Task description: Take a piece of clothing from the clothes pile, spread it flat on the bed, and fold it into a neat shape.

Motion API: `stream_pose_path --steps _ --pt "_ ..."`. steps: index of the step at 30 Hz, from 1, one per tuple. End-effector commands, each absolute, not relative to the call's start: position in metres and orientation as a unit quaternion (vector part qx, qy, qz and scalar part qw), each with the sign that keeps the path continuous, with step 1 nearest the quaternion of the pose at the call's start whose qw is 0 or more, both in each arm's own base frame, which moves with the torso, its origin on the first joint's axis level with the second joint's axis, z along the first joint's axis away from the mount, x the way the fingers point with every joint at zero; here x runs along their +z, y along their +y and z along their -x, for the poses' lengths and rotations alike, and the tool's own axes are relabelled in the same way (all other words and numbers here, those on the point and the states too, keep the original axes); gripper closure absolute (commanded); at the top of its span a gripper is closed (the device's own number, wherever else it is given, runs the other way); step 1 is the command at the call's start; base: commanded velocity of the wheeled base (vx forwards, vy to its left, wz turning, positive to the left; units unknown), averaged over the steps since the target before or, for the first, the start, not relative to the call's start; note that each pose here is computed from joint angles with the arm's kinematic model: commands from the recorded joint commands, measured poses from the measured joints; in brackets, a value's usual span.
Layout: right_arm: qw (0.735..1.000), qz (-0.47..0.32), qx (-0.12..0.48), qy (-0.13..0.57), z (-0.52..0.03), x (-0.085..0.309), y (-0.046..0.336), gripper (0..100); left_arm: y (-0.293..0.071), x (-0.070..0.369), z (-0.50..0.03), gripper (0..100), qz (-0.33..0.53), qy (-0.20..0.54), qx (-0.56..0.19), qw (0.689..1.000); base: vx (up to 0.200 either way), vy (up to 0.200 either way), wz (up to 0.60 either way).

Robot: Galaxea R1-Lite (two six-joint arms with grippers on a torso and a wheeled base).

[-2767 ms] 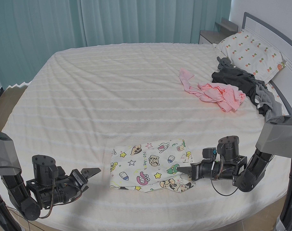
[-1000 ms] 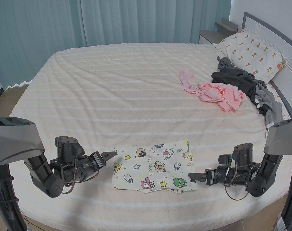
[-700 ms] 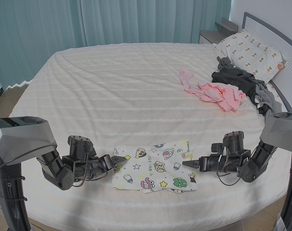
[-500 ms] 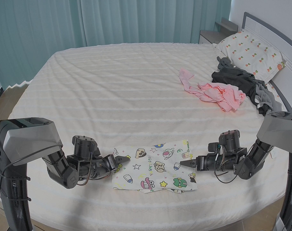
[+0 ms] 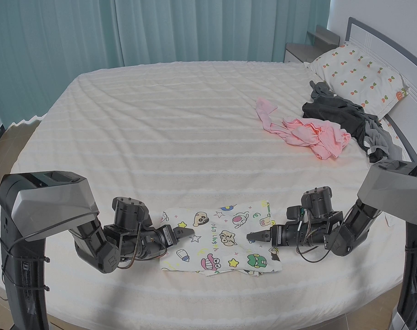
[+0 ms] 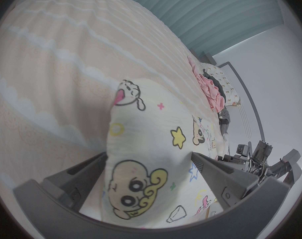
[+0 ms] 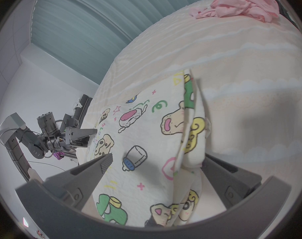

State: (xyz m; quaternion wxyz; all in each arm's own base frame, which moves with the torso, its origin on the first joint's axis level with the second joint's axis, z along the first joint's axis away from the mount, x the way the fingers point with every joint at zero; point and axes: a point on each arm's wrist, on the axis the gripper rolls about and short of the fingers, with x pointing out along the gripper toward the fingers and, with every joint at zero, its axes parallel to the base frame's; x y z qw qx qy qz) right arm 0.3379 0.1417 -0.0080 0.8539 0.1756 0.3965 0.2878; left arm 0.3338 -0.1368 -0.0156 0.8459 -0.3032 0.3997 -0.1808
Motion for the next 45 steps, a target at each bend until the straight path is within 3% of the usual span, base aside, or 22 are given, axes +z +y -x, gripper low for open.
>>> stream_pose_path --steps 1,5,6,20,25,35,45 --pt "0.848 -0.170 0.299 0.404 -0.336 -0.013 0.151 100 -0.144 -0.014 -0.332 0 0.312 0.402 -0.186 0.840 0.000 0.000 0.00" --pt "0.842 -0.170 0.300 0.416 -0.337 -0.012 0.154 100 -0.148 -0.008 -0.332 0 0.332 0.390 -0.191 0.838 0.000 0.000 0.00" --pt "0.841 -0.171 0.300 0.417 -0.337 -0.012 0.154 100 -0.149 -0.007 -0.332 100 0.332 0.387 -0.193 0.838 0.000 0.000 0.00" --pt "0.832 -0.222 0.316 0.398 -0.319 0.034 0.155 100 -0.152 0.013 -0.324 100 0.328 0.359 -0.163 0.859 0.000 0.000 0.00" --pt "0.830 -0.224 0.324 0.394 -0.312 0.043 0.158 100 -0.155 0.027 -0.319 100 0.340 0.365 -0.152 0.853 0.000 0.000 0.00" --pt "0.832 -0.235 0.325 0.383 -0.305 0.057 0.154 100 -0.172 0.063 -0.305 100 0.343 0.367 -0.179 0.846 0.000 -0.200 0.00" --pt "0.840 -0.241 0.319 0.366 -0.295 0.076 0.140 100 -0.196 0.071 -0.298 100 0.331 0.375 -0.210 0.840 0.000 -0.200 0.00"
